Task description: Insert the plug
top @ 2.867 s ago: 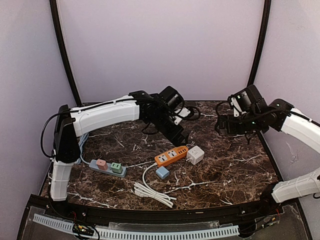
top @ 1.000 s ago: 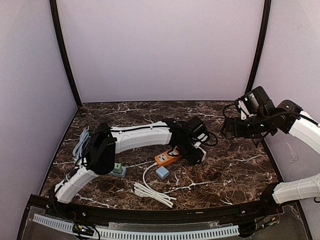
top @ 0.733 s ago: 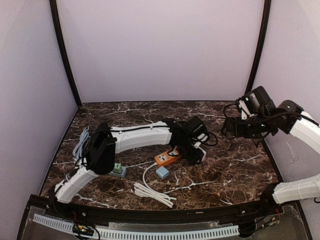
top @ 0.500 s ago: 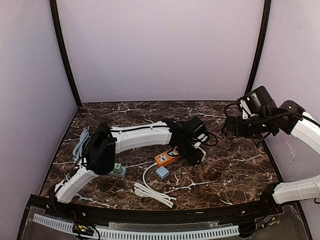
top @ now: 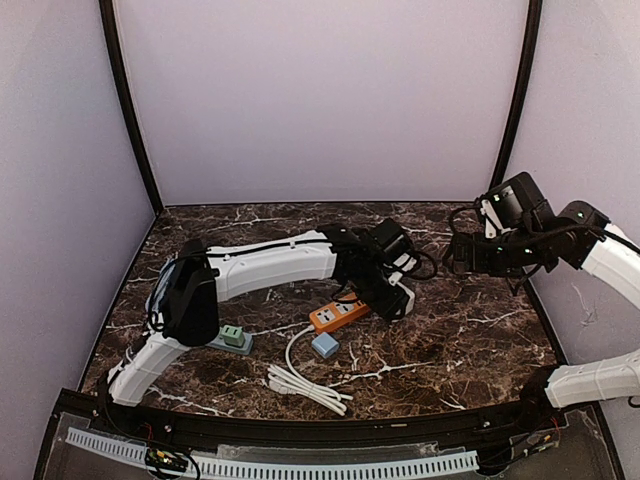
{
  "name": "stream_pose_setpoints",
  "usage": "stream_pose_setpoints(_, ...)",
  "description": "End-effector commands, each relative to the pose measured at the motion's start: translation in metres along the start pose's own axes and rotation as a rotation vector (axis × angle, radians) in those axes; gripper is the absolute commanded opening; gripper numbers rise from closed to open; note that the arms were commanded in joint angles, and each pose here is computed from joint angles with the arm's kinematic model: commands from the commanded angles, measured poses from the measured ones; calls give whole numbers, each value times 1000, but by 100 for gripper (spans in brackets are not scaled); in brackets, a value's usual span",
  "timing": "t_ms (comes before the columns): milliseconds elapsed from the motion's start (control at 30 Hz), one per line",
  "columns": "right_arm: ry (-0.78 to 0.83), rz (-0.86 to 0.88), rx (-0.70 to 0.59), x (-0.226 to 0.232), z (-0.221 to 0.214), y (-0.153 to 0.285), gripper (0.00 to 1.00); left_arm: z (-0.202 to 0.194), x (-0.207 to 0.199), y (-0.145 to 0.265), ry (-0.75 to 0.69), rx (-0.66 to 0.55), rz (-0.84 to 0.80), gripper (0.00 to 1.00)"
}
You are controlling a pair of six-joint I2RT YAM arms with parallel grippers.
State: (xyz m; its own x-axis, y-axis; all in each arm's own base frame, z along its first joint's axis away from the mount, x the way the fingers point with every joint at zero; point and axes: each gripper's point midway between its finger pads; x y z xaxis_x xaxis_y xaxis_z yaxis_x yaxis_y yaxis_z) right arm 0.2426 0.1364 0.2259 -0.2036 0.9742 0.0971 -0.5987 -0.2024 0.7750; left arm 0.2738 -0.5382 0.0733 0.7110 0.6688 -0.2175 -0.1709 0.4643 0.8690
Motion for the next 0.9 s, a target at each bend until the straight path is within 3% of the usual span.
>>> stream_pose_setpoints(0, -28, 11, -37, 0, 8, 6, 99, 30, -22, 73, -43, -122, -50, 20)
stream_pose_setpoints(300, -77, 101, -70, 10, 27, 21, 99, 36, -30, 119, -170, -234, -92, 21)
stream_pose_setpoints(467, -96, 199, -62, 19, 42, 29, 99, 50, -36, 161, -280, -412, -108, 20)
stream_pose_setpoints(633, -103, 243, -69, 21, 56, 35, 99, 40, -43, 178, -430, -576, -158, 20)
stream_pose_setpoints(867, -115, 404, -25, 46, 66, 41, 99, 36, -53, 205, -529, -697, -202, 7)
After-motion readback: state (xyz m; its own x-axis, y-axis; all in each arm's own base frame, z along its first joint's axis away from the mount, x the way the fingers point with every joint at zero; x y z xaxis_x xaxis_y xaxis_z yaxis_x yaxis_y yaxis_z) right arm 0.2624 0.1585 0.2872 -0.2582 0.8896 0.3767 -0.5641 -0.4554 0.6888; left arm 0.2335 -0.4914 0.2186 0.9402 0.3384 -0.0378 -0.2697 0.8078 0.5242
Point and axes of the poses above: each gripper's point midway between its finger pads, its own y axis back along the fingers, its own x axis along the line the jaws close on, z = x × y, and after that the axes turned 10 degrees about y, right-handed
